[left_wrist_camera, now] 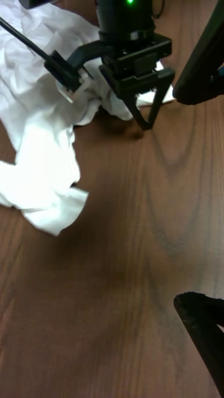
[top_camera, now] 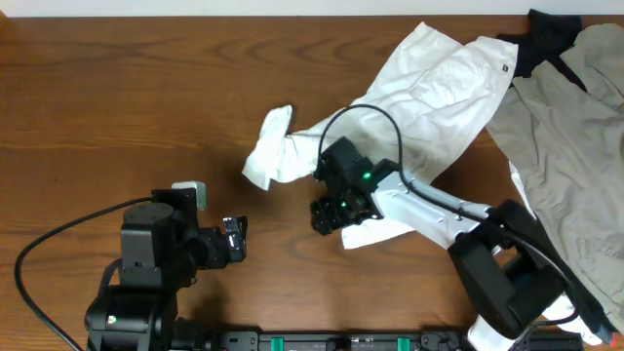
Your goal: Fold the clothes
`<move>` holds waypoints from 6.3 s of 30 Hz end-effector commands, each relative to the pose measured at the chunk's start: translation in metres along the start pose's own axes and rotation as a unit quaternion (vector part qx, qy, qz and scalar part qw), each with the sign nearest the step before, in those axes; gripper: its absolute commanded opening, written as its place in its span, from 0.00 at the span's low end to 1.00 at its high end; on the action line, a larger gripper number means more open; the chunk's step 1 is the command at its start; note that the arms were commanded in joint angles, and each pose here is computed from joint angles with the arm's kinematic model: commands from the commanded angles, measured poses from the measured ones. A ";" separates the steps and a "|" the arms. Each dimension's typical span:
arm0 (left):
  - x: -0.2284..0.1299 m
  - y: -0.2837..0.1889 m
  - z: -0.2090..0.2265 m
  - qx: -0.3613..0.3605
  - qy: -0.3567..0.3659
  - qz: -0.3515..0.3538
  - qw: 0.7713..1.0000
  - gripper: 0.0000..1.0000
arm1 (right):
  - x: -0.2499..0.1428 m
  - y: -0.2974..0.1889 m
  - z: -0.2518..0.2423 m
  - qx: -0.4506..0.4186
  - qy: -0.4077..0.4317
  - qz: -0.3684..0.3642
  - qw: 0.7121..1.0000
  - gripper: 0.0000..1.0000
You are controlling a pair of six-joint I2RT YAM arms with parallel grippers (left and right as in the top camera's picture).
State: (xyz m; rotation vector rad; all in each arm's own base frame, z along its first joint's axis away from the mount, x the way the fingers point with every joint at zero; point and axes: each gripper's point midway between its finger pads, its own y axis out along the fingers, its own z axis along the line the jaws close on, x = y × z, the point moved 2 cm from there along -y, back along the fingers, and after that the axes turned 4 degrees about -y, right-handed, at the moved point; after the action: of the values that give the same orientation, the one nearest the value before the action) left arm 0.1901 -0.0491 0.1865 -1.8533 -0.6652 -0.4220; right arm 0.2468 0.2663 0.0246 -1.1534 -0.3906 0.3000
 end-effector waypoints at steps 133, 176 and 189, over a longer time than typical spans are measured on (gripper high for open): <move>-0.002 0.020 0.069 0.119 -0.242 0.047 0.962 0.06 | -0.032 -0.186 -0.150 -0.224 0.202 -0.124 0.945 0.91; -0.011 0.055 0.149 0.202 -0.339 0.111 0.912 0.06 | -0.025 -0.082 -0.209 -0.220 0.230 -0.008 0.948 0.84; -0.009 0.054 0.152 0.202 -0.344 0.104 0.911 0.06 | -0.016 -0.096 -0.211 -0.223 0.224 -0.036 0.948 0.84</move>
State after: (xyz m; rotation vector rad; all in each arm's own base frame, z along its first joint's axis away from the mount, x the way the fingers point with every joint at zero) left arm 0.2126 0.0735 0.0859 -1.6270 -0.9231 0.5167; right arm 0.3216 0.0561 0.0239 -1.5929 -0.0585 -0.0896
